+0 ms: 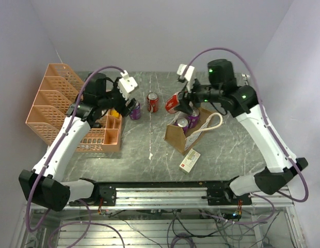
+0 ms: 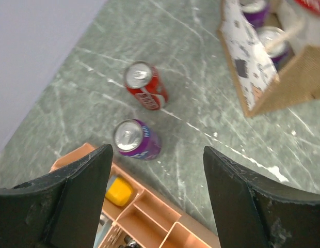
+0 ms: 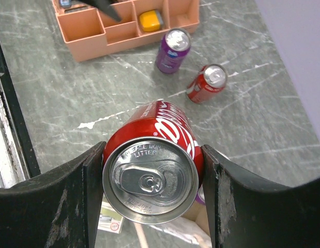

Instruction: Place the beverage into the canvas bag

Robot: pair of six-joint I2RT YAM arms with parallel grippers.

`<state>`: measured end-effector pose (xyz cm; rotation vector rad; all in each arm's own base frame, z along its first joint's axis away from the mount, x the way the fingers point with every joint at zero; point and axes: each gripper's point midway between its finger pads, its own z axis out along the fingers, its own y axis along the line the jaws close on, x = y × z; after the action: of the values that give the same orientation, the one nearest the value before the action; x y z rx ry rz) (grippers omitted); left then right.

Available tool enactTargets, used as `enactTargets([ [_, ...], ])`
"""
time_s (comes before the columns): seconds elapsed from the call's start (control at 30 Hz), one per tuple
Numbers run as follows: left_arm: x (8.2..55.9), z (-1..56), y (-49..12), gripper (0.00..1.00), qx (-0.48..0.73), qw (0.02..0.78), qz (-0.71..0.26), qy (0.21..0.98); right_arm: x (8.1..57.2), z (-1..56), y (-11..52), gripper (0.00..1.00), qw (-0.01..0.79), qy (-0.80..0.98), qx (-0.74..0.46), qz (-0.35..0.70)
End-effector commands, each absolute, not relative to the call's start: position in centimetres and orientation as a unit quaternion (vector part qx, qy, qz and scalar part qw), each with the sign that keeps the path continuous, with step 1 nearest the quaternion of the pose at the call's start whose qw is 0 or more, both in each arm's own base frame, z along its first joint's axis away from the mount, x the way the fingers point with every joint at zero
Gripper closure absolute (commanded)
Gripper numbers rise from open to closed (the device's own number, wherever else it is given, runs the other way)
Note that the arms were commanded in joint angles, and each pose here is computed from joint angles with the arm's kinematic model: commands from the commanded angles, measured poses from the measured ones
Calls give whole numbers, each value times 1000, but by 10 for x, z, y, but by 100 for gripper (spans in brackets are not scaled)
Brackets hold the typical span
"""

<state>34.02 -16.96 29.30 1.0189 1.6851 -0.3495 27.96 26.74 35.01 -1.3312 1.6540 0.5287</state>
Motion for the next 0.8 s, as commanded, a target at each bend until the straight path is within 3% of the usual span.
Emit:
enactTargets([
  [0.0, 306, 285, -200, 19, 556, 493, -184, 644, 267, 398, 240, 78, 516, 627, -529, 244],
  [0.37, 236, 263, -267, 25, 713, 392, -244, 527, 280, 390, 153, 80, 563, 673, -435, 204],
  [0.77, 210, 244, -336, 26, 807, 340, -222, 429, 297, 361, 112, 83, 558, 719, -363, 200],
])
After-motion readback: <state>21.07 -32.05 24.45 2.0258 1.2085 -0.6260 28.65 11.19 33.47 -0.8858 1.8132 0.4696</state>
